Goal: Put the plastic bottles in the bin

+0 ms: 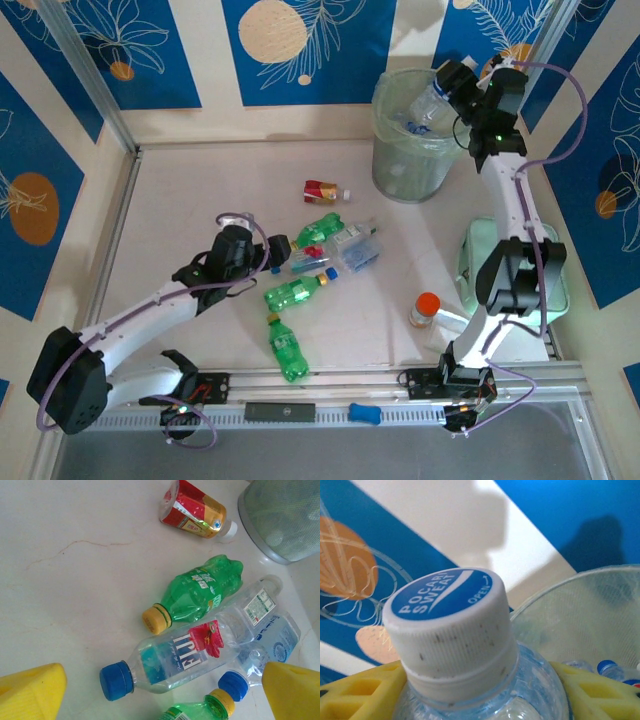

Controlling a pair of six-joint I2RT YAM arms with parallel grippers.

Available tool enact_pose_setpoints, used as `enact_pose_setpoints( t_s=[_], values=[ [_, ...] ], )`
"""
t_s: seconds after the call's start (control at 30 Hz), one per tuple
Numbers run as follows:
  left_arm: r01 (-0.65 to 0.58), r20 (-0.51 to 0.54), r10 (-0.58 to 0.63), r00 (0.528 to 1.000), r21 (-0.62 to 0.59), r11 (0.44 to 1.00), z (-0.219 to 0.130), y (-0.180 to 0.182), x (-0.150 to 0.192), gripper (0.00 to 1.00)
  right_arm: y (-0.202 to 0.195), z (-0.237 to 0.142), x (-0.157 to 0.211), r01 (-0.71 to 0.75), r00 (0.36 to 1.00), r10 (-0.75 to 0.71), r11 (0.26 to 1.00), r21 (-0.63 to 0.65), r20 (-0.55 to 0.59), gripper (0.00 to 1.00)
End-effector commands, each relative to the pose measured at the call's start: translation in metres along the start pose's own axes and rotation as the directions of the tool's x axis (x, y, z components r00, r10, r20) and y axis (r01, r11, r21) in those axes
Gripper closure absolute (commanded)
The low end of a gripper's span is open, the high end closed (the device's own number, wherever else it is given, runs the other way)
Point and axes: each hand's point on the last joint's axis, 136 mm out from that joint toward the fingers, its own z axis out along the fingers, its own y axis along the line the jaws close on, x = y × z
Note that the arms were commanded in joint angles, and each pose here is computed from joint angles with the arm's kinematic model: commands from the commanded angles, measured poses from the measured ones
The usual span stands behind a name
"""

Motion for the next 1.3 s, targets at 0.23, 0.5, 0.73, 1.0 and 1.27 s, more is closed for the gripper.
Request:
enact_pose_setpoints(
  t_s=[0.23, 0.5, 0.73, 1.0, 1.27],
  values=[
    [0.016, 0.011, -0.016, 1.000, 0.006, 1.000, -0.006, 0.003, -0.002, 0.00, -0.017, 0.049, 0.030, 0.001, 0.989, 0.013, 0.995, 0.100, -0.147, 0.41],
    [0.009, 0.017, -0.009, 1.000, 0.000, 1.000, -0.008, 0.004, -0.003, 0.00, -0.007, 0.057, 0.033, 0.041, 0.984, -0.023, 0.994, 0.102, -0.176, 0.18],
    [-0.003, 0.018, 0.003, 1.000, 0.003, 1.000, -0.009, 0.001, -0.006, 0.00, 0.005, 0.043, 0.020, 0.092, 0.986, -0.074, 0.989, 0.117, -0.147, 0.15],
    [-0.024, -0.014, 0.024, 1.000, 0.022, 0.999, -0.010, -0.004, -0.004, 0.00, 0.049, 0.006, 0.027, 0.176, 0.975, -0.169, 0.984, 0.038, -0.146, 0.15],
    [-0.093, -0.095, 0.098, 0.991, 0.056, 0.994, -0.022, -0.011, 0.007, 0.00, 0.080, -0.045, 0.093, 0.242, 0.945, -0.252, 0.968, -0.071, -0.209, 0.13]
  ],
)
